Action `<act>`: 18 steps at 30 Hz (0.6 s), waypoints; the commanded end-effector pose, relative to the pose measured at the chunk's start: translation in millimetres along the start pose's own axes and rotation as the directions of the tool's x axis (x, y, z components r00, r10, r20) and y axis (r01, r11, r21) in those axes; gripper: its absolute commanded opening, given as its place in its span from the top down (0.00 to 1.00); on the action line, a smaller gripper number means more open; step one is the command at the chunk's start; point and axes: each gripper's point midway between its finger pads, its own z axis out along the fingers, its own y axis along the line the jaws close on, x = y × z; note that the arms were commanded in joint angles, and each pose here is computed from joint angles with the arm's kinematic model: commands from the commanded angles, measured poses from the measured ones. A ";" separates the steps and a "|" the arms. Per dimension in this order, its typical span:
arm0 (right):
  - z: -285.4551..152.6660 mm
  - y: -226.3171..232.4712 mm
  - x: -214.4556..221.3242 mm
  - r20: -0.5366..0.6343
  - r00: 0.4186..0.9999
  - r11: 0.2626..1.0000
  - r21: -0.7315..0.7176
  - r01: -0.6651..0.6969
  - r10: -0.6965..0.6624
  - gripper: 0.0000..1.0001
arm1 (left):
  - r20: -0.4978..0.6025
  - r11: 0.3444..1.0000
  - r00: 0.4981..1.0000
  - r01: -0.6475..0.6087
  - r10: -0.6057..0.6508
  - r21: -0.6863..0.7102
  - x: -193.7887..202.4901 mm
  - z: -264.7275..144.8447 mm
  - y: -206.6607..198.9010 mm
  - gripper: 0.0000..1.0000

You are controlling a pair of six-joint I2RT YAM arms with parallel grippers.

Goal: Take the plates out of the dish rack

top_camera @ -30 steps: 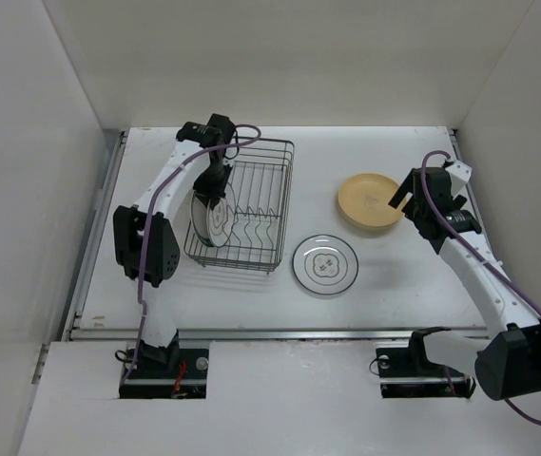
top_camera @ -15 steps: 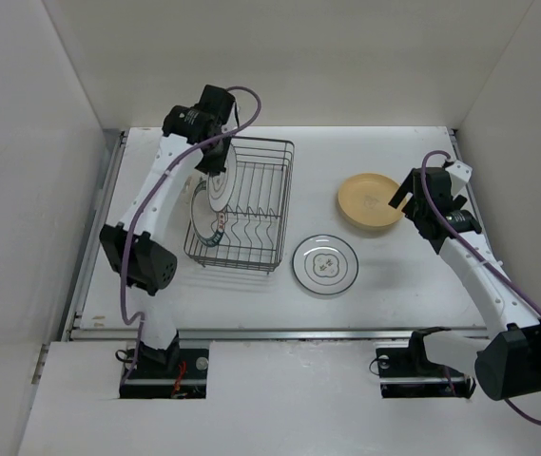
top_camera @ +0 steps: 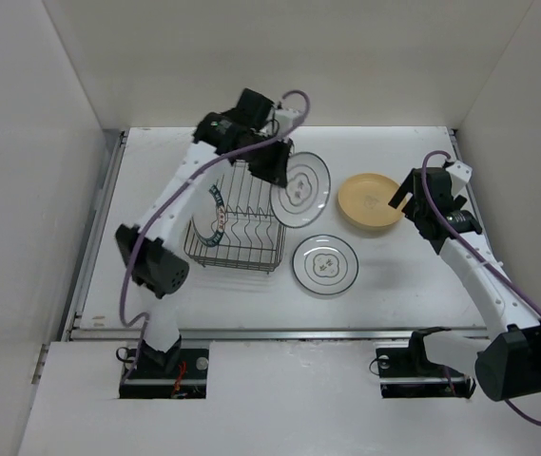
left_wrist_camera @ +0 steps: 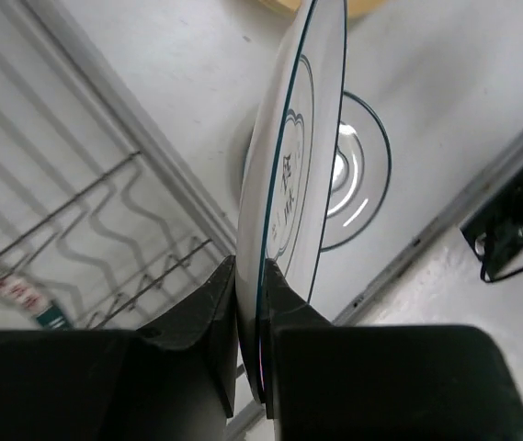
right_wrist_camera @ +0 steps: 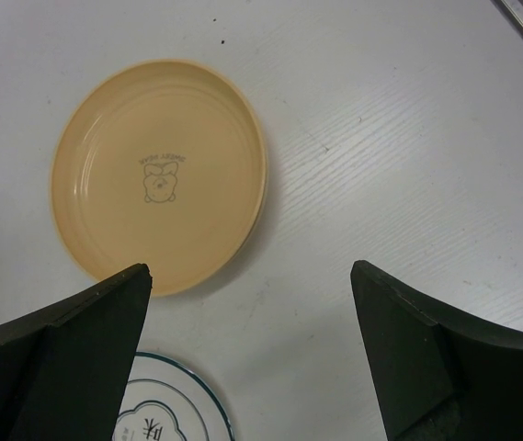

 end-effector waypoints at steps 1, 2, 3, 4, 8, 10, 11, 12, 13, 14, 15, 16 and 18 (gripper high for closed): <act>-15.5 8.5 -21.1 0.049 0.998 0.998 -0.045 -0.043 0.045 0.05 | -0.176 0.976 0.984 -0.002 0.041 0.218 34.7 54.4 -41.4 1.00; -18.1 8.4 -23.3 0.057 0.997 0.998 -0.050 -0.047 0.050 0.05 | -0.166 0.974 0.985 -0.006 0.045 0.228 30.6 61.9 -41.3 1.00; -21.1 9.8 -24.6 0.058 0.997 0.997 -0.065 -0.051 0.055 0.05 | -0.195 0.966 0.980 0.010 0.042 0.260 34.5 75.1 -49.1 1.00; -21.1 9.8 -24.6 0.058 0.997 0.997 -0.065 -0.051 0.055 0.05 | -0.204 0.960 0.978 0.011 0.048 0.280 35.3 81.3 -54.4 1.00; -20.3 3.5 -17.7 0.050 0.998 0.998 -0.047 -0.043 0.046 0.05 | -0.258 0.937 0.964 0.036 0.059 0.348 46.9 98.4 -62.7 1.00; -21.2 0.6 -14.3 0.043 0.998 0.998 -0.042 -0.039 0.041 0.05 | -0.311 0.935 0.949 0.063 0.052 0.349 63.7 107.8 -58.9 1.00; -20.9 -1.0 -15.2 0.049 0.998 0.999 -0.033 -0.040 0.041 0.05 | -0.344 0.936 0.938 0.077 0.049 0.344 73.2 113.4 -55.7 1.00; -21.5 -2.9 -13.1 0.048 0.998 0.999 -0.032 -0.039 0.041 0.05 | -0.359 0.931 0.932 0.083 0.054 0.356 78.4 113.1 -56.6 0.98; -21.5 -2.9 -13.0 0.048 0.998 0.999 -0.032 -0.039 0.041 0.05 | -0.395 0.932 0.917 0.098 0.052 0.350 88.5 118.3 -53.3 0.83; -21.5 -2.9 -13.0 0.048 0.998 0.999 -0.032 -0.039 0.041 0.05 | -0.432 0.929 0.901 0.120 0.047 0.351 98.9 125.6 -50.9 0.77; -21.5 -2.9 -13.0 0.048 0.998 0.999 -0.032 -0.039 0.041 0.05 | -0.457 0.929 0.888 0.126 0.051 0.348 105.9 127.5 -48.8 0.69; -21.5 -2.9 -13.0 0.048 0.998 0.999 -0.032 -0.039 0.041 0.05 | -0.470 0.929 0.881 0.128 0.055 0.348 110.0 129.8 -47.2 0.63; -19.3 -2.8 -11.2 0.042 0.998 0.999 -0.027 -0.035 0.036 0.05 | -0.503 0.943 0.860 0.097 0.081 0.317 122.5 138.5 -46.6 0.53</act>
